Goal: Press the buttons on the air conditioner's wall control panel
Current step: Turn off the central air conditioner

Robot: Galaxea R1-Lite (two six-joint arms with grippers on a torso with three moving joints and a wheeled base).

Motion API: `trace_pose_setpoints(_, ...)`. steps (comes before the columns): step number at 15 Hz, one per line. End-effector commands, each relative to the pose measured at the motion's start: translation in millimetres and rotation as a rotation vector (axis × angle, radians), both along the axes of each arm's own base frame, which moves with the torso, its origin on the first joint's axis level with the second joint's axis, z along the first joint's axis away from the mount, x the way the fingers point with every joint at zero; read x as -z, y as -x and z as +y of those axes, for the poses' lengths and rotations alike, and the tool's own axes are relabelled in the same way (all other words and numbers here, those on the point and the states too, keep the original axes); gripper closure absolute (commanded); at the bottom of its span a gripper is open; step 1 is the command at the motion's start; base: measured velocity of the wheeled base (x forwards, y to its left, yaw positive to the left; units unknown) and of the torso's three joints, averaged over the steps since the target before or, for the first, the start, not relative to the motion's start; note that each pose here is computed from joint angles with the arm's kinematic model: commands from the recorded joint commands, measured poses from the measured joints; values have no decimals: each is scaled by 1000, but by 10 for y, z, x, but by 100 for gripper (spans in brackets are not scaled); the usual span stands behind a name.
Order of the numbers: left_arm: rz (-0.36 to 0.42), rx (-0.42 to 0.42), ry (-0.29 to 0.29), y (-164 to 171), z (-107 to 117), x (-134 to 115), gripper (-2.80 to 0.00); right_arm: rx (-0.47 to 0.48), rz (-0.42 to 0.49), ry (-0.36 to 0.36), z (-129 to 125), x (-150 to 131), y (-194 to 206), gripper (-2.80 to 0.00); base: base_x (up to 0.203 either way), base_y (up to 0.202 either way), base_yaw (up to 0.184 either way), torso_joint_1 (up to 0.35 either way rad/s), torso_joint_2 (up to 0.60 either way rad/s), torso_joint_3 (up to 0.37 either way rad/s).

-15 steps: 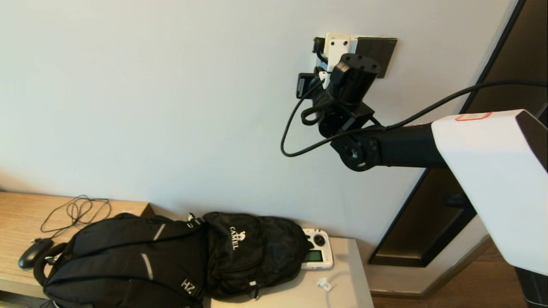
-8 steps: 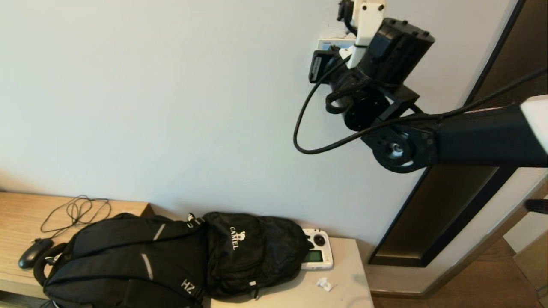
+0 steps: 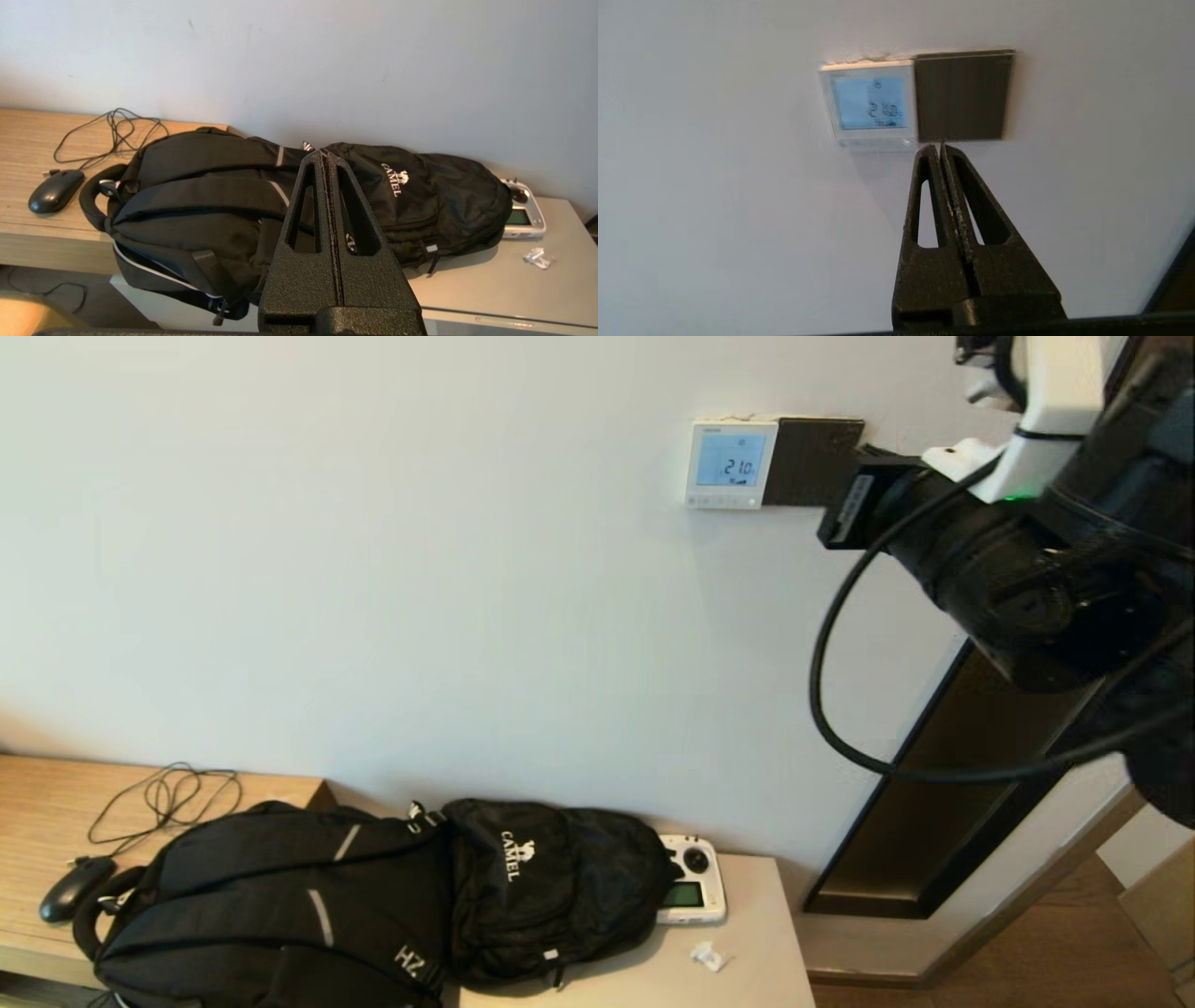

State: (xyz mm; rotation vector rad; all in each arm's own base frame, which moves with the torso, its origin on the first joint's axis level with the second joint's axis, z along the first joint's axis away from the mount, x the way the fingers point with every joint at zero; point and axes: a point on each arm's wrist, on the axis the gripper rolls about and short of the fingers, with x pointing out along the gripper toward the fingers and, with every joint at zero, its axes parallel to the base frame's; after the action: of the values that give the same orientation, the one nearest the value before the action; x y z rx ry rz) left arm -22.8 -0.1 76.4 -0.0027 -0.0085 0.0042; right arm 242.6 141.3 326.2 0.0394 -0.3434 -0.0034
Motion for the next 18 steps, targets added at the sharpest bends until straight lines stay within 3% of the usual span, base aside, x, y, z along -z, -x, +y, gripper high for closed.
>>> trace_pose_setpoints(1,-2,0,0,1,0,0,0,23,-14,-9,-296,-60,359,0,0,0,0,0,0,0)
trace_pose_setpoints(5,-1,0,0,0,0,0,0,46,82,66,-865,237,890,0,0,0,0,0,0,0)
trace_pose_setpoints(8,-1,0,0,0,0,0,0,-13,181,75,-1151,590,1336,0,0,0,0,0,0,0)
trace_pose_setpoints(14,-1,0,0,1,0,0,0,-122,297,103,-1351,1488,2023,0,0,0,0,0,0,0)
trace_pose_setpoints(18,-1,0,0,1,0,0,0,-120,279,145,-1407,1877,2382,0,0,0,0,0,0,0)
